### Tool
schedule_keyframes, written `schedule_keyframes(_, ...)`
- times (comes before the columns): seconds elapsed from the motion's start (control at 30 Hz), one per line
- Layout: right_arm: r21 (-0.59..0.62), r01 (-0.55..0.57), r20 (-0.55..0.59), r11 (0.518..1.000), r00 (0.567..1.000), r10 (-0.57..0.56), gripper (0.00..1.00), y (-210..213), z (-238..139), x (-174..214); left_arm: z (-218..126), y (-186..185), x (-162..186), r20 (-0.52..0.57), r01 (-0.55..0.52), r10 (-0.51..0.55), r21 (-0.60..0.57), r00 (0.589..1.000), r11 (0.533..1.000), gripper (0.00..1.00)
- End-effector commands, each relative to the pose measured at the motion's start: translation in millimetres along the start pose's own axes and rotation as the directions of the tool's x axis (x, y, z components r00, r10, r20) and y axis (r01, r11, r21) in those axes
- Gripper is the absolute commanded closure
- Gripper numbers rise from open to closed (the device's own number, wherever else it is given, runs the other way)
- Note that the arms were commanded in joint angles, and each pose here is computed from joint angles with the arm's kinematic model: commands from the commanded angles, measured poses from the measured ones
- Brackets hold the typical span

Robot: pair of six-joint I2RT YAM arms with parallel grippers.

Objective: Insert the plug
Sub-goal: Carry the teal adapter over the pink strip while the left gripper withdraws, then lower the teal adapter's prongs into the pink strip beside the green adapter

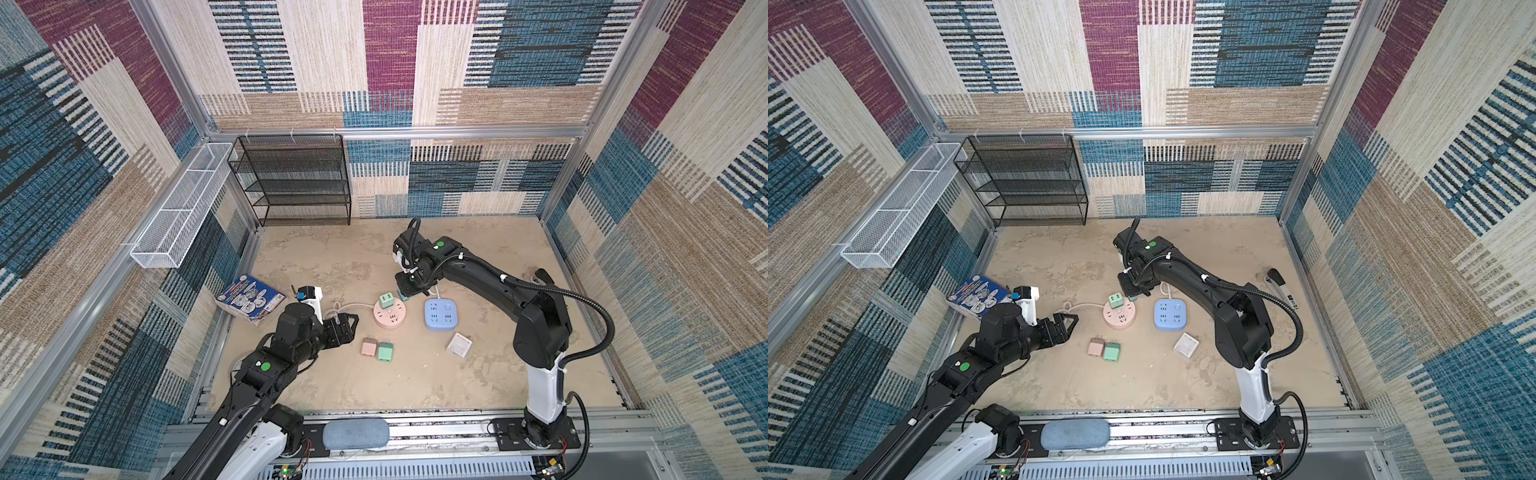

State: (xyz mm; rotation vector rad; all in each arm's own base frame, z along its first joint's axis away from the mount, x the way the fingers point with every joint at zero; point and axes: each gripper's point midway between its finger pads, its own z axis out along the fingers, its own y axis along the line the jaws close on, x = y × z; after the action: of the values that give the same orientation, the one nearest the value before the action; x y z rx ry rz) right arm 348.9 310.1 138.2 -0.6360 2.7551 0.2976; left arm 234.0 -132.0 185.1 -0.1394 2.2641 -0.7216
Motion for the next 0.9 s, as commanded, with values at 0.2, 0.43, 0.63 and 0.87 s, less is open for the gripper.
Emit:
schedule_keyframes(0.2,0.016,0.013,-0.040,1.000,0.999,-0.012,1.00,8.8,11.7,3.0,1.2,-3.9,-3.4,0.019,-0.013,0.013,0.024,1.000,1.000,0.06)
schedule_keyframes(0.43,0.050,0.018,-0.070,0.999,0.997,-0.014,1.00,5.7,20.8,8.8,1.9,-2.2,-1.6,0.016,-0.014,0.014,0.019,1.000,1.000,0.06)
schedule_keyframes(0.63,0.050,0.017,-0.086,0.999,0.996,-0.013,1.00,5.6,26.2,11.1,3.0,-0.6,-0.9,0.017,-0.012,0.011,0.014,1.000,1.000,0.06)
schedule_keyframes(0.87,0.058,0.019,-0.100,0.998,0.995,-0.013,1.00,4.0,31.6,14.0,4.3,1.6,0.9,0.015,-0.009,0.008,0.009,1.000,1.000,0.06)
